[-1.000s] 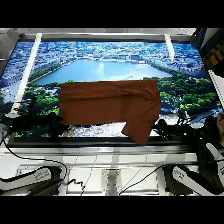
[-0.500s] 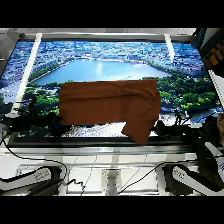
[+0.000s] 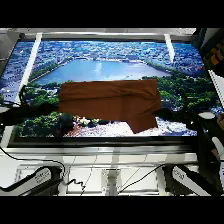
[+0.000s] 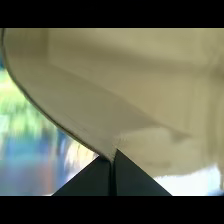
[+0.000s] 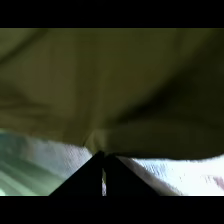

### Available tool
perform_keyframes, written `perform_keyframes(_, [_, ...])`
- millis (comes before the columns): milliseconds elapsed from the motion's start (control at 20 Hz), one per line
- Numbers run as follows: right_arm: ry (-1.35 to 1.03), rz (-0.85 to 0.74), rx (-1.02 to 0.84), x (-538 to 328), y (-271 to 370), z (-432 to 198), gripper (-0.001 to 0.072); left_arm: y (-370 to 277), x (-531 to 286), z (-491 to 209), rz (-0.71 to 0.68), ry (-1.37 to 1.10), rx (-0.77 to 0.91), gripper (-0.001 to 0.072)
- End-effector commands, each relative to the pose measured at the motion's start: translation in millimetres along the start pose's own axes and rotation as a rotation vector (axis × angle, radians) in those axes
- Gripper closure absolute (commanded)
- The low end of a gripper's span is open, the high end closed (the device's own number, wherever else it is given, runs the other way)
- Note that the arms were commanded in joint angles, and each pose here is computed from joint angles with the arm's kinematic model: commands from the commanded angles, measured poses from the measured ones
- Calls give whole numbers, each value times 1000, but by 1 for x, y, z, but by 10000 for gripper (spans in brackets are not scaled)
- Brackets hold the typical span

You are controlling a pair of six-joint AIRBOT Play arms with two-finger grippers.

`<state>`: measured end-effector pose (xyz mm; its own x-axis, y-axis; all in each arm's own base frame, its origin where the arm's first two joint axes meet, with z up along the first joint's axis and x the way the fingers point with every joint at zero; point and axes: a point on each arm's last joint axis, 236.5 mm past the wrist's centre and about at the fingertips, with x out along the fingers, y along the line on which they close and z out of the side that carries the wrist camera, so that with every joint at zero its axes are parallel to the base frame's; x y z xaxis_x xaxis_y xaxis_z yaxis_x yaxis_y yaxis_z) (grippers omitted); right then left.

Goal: Fold the clothes and pants, and hang the long-sleeved shirts on hangers.

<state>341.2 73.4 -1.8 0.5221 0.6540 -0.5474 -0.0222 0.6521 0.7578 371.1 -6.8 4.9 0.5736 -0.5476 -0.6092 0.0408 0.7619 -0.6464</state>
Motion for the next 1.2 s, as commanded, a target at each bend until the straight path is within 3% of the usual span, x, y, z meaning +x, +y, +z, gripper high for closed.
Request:
perform_keyframes(0, [-252,-20,-142,-10,40,87,695,-22,-31,83,10,-301,2,691])
perform_keyframes(300, [-634,-323,-245,20,44,177,695,10,-16,135,250,-546,-20,691])
perform_keyframes(550, [-558,-348,-194,95,18,186,695,42,22,142,479,-634,1,691])
perform_keyframes(800, [-549,-360,-169,125,0,202,695,39,71,170,443,-560,94,692])
perform_keyframes(1150, [-498,-402,-137,157,-37,193,695,72,111,160,467,-489,70,691])
